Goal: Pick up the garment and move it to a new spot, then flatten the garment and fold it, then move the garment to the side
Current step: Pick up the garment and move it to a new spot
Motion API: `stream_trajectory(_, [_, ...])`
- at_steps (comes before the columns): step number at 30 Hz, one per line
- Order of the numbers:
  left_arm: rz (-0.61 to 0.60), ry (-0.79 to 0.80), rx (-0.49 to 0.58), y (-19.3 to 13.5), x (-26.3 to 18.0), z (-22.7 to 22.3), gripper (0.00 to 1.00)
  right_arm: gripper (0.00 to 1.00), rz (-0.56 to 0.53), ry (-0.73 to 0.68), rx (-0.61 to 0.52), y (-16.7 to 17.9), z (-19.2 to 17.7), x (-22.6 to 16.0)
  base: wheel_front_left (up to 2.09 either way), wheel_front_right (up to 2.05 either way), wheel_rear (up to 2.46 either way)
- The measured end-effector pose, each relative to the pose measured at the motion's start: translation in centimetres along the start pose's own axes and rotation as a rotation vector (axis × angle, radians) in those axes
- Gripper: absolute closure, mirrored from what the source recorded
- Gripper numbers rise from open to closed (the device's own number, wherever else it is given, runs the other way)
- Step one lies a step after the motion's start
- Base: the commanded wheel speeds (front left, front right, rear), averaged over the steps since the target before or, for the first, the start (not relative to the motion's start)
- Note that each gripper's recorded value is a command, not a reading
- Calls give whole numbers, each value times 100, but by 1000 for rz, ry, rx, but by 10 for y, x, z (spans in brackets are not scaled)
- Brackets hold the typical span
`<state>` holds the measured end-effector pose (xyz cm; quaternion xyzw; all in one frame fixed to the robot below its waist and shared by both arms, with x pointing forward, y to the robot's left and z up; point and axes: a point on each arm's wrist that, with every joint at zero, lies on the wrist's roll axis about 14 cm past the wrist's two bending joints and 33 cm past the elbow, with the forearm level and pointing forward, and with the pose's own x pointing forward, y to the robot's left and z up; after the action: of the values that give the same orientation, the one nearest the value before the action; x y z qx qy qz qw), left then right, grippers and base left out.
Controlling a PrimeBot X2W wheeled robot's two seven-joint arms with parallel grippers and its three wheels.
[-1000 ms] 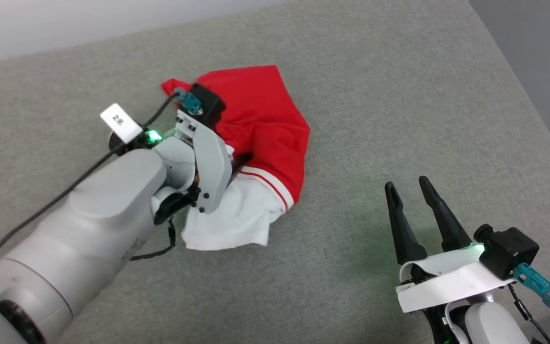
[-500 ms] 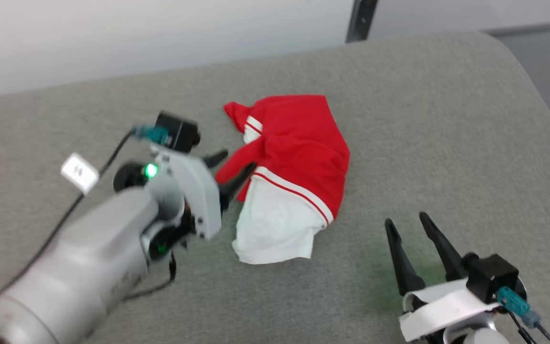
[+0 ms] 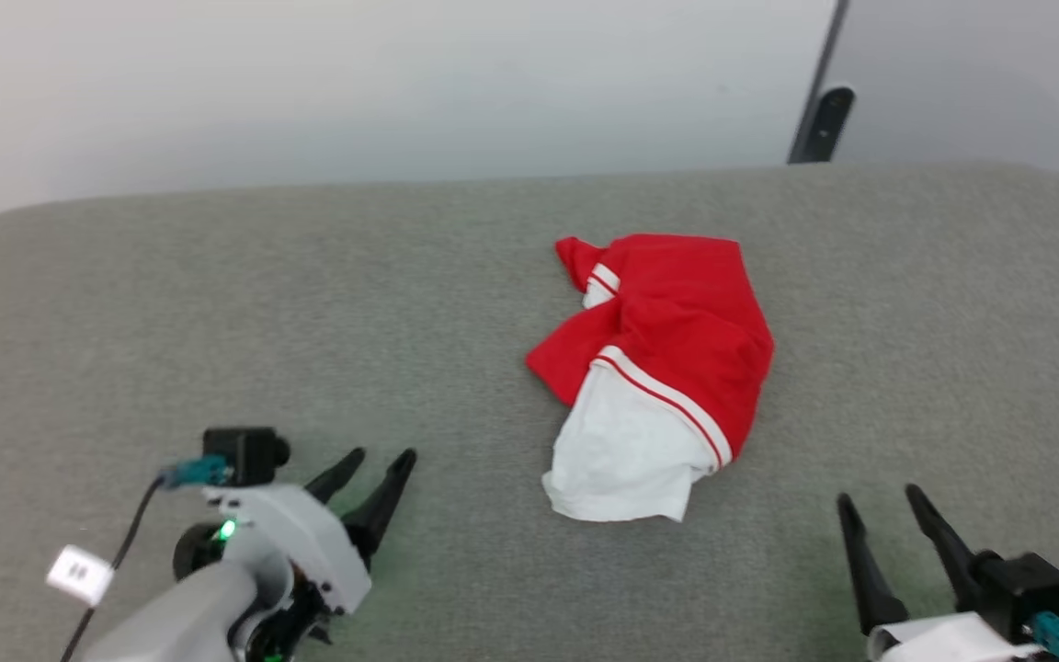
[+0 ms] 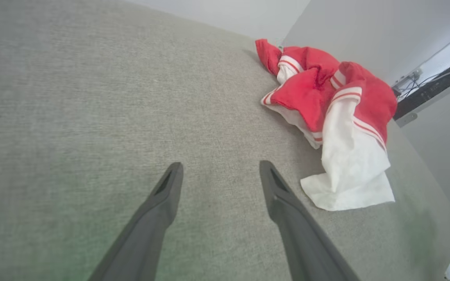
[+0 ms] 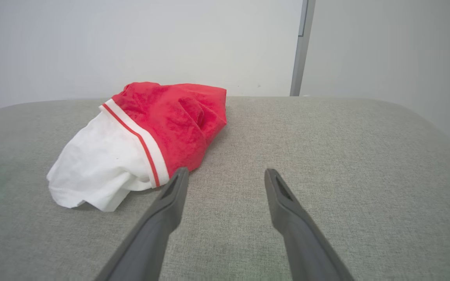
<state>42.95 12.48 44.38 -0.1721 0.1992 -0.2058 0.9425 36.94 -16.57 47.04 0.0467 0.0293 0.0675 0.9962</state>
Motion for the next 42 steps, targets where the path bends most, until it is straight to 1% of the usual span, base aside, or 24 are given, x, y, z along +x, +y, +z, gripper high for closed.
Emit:
stream_trajectory(3, [77, -72, -55, 17, -19, 6, 0, 0, 6, 8, -13, -1, 1, -3, 0, 0, 0])
stream_trajectory(5, [125, -121, -69, 27, -34, 9, 0, 0, 8, 7, -18, -2, 3, -4, 0, 0, 0])
stream_trajectory(7, [170, -140, -76, 34, -51, 1, 0, 0, 12, 10, -23, -2, 4, -6, 0, 0, 0])
stream_trajectory(11, [249, -204, -58, 46, -81, -3, 0, 0, 11, 5, -27, -4, 10, -6, 0, 0, 0])
stream_trajectory(17, [314, -268, -25, 45, -114, -12, 0, 0, 0, -7, -33, -10, 19, -10, 0, 0, 0])
stream_trajectory(21, [347, -312, 17, 43, -128, -11, 0, 0, -20, -10, -25, -15, 21, -16, 0, 0, 0])
stream_trajectory(24, [354, -341, 86, 38, -133, -6, 0, 0, -31, -18, -20, -19, 24, -18, 0, 0, 0])
stream_trajectory(29, [367, -395, 232, 30, -139, 11, 0, 0, -36, -35, -12, -19, 29, -17, 0, 0, 0])
stream_trajectory(33, [371, -448, 317, 22, -142, 27, 0, 0, -31, -64, -5, -16, 38, -14, 0, 0, 0])
stream_trajectory(37, [382, -455, 332, 19, -145, 25, 0, 0, -29, -81, 5, -14, 43, -12, 0, 0, 0])
stream_trajectory(42, [388, -430, 324, 19, -145, 13, 0, 0, -27, -58, 15, -11, 35, -14, 0, 0, 0])
